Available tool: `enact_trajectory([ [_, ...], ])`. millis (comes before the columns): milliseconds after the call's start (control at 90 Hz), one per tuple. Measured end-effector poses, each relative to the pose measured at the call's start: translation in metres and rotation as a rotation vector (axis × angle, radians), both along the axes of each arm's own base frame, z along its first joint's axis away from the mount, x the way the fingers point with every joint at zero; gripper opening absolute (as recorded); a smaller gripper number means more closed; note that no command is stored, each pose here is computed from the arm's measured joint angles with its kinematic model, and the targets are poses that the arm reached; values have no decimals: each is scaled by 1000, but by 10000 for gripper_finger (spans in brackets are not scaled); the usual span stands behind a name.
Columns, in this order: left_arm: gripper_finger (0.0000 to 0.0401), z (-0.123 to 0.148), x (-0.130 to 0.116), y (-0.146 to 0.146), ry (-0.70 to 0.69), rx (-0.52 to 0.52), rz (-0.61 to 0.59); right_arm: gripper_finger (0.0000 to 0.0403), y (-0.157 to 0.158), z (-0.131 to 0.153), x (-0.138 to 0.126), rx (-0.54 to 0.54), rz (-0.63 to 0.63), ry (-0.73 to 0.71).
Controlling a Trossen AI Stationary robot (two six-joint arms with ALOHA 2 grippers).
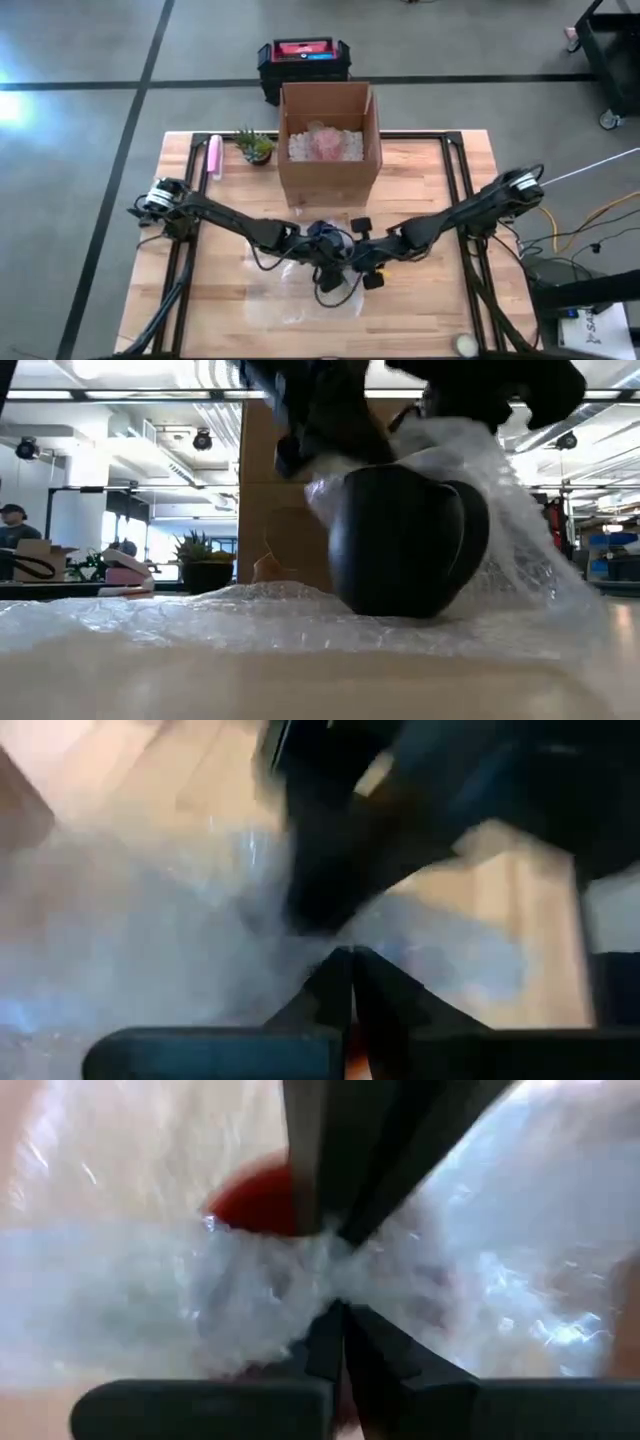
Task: Wrap mug
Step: Wrap the black mug with the bubble wrap
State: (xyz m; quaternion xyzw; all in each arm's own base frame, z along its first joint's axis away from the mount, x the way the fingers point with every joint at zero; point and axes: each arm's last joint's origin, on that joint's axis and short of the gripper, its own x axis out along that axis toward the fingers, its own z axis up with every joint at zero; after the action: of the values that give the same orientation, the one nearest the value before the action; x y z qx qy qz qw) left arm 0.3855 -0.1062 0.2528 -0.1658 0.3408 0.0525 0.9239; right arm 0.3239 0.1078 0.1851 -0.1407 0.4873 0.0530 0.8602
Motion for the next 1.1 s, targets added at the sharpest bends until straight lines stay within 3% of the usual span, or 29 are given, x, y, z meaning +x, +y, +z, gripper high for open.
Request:
enact_trajectory([
  [133, 0, 14, -11, 0, 119, 60, 9, 0, 2, -4, 6, -13, 17, 45],
  [256, 0, 18, -27, 5, 222, 181, 105, 0, 4, 0, 9, -7, 29, 28],
  [400, 0, -7, -42, 12, 340, 222, 196, 0, 3, 4, 8, -5, 32, 19],
  [489, 0, -22, -41, 14, 289, 236, 229, 0, 3, 5, 8, -4, 32, 14],
  [600, 0, -38, -30, 18, 121, 214, 203, 0, 3, 5, 8, -2, 32, 8],
  [733, 0, -37, -20, 15, -86, 148, 129, 0, 4, 5, 9, -4, 38, 6],
  [956, 0, -28, -18, 0, -168, 65, 16, 0, 3, 3, 8, -2, 37, -1],
  [1100, 0, -43, -14, -3, -131, 54, -2, 0, 4, 4, 9, 1, 37, -14],
])
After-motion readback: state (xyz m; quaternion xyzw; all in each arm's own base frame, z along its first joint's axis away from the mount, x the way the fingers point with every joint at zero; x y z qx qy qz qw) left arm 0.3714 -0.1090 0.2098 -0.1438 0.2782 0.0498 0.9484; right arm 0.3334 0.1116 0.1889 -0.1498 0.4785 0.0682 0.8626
